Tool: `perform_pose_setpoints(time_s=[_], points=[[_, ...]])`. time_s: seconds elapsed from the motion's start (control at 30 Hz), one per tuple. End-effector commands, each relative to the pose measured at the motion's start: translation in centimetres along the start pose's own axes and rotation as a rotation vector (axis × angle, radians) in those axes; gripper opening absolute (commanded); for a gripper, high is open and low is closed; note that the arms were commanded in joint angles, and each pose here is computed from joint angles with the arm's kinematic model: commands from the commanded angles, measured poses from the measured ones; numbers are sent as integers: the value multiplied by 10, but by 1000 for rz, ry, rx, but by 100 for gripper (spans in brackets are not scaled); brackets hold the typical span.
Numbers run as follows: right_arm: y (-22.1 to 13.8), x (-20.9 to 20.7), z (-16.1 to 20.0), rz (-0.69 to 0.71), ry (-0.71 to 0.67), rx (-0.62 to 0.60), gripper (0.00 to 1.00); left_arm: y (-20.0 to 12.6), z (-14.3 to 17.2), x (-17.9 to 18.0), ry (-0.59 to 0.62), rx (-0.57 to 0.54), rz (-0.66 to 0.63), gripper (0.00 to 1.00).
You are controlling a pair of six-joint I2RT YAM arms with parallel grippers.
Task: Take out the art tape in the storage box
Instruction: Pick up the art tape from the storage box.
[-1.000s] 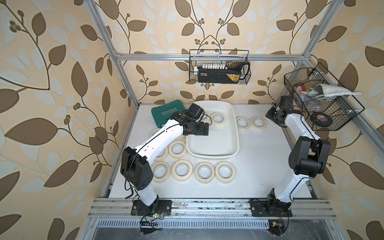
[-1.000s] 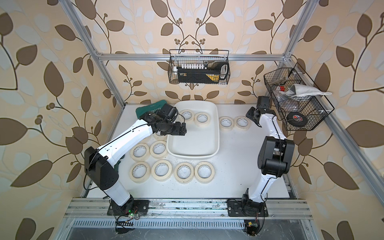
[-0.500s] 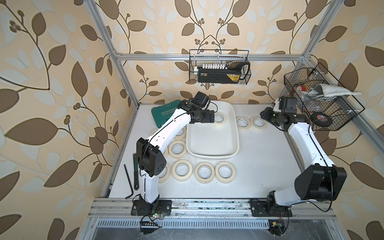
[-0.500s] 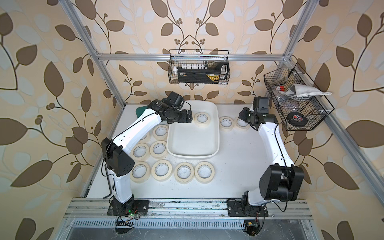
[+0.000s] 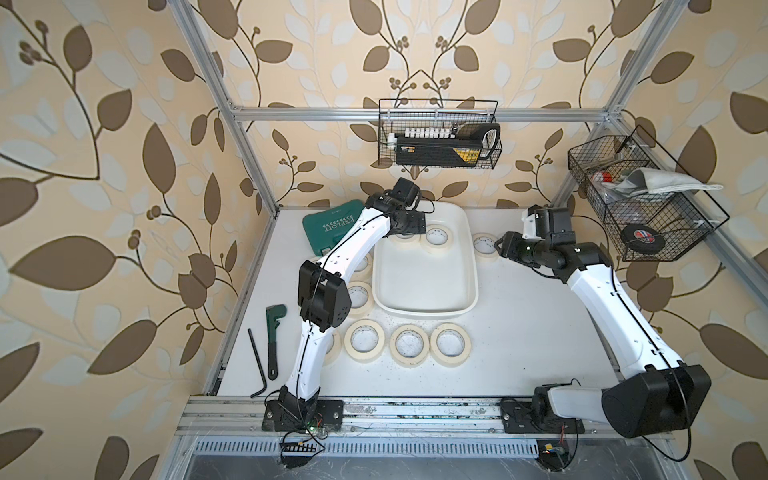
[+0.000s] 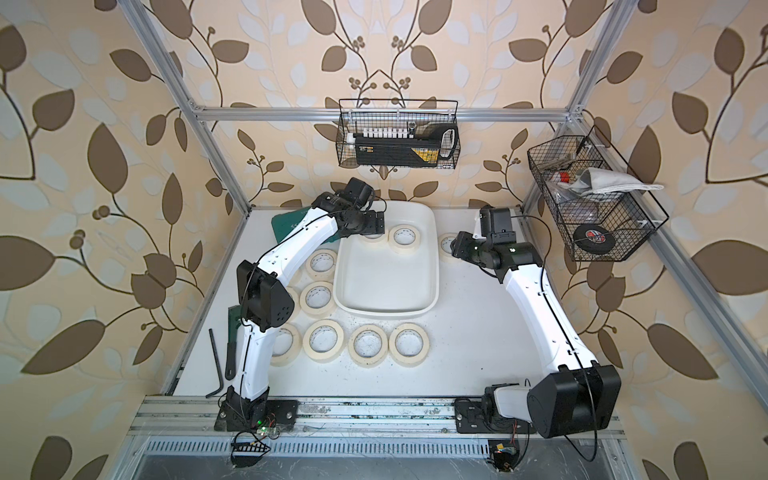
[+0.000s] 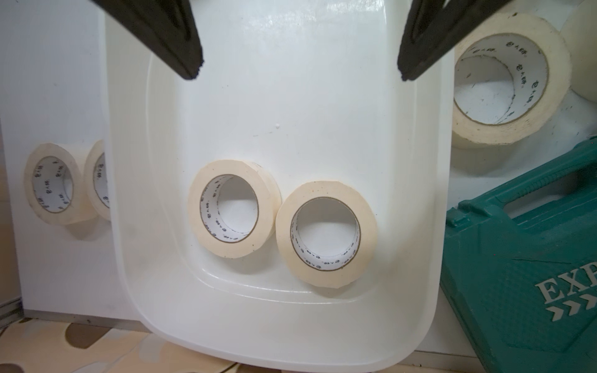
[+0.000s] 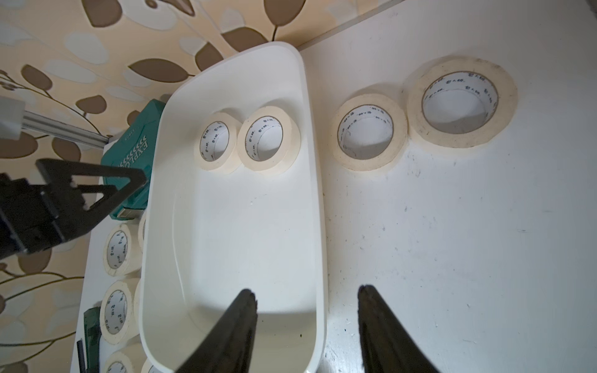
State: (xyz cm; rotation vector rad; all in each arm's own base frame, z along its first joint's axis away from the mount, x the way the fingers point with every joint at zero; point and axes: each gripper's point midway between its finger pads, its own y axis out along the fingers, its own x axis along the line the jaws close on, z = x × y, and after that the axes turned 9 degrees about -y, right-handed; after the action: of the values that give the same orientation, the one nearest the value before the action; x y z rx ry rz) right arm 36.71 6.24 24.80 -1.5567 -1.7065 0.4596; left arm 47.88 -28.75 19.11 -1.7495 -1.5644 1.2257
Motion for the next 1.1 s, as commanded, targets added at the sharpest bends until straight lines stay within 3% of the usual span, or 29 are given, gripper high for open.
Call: perform_pose_setpoints(time_s=[0.0,0.47,1.07], points=[[-1,1,14,13,-4,25,52,14,-20,5,-39,-61,-16,97],[7,9,33,12,-19,68,52,99,-24,39,-245,-60,-76,88],[7,10,40,10,-23,82,53,139,-29,51,-371,-109,-103,81]])
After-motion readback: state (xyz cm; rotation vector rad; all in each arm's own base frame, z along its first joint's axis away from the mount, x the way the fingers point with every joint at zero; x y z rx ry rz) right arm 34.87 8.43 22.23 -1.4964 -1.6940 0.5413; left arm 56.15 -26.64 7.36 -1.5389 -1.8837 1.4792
